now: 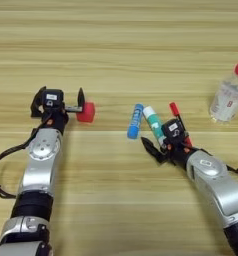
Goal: Move the objects on the table
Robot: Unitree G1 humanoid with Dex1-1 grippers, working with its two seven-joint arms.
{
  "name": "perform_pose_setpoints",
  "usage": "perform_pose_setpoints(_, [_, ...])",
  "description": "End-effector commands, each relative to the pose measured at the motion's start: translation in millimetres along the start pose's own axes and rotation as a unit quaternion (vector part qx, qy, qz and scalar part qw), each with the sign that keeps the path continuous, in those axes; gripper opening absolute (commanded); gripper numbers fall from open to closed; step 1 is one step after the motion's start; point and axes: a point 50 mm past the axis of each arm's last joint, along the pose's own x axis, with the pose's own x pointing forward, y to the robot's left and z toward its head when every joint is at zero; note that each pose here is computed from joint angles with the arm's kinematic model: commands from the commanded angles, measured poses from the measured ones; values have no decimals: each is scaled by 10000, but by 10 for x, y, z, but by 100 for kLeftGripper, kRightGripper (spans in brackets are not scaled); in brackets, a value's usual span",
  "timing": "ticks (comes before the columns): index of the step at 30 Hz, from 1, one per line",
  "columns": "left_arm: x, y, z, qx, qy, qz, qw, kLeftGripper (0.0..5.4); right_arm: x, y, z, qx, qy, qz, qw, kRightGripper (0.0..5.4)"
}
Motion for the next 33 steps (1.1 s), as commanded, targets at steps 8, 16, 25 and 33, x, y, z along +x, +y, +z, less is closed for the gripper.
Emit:
perform_pose_setpoints(8, [23, -29, 59, -155, -121, -55, 9998, 540, -14, -24, 9, 27, -48, -36, 10000, 244])
perform_pose_setpoints(16, [23, -38, 70, -186, -152, -83, 9997, 540, -14, -44, 11, 12, -53, -123, 9999, 166])
perform_pose_setpoints(25, [22, -50, 77, -201, -175, -104, 9996, 540, -13, -75, 37, 83, -140, -222, 9996, 165])
perform_pose_setpoints(33, [21, -56, 78, -198, -176, -109, 9996, 540, -37, -169, 170, 203, -550, -539, 9968, 165])
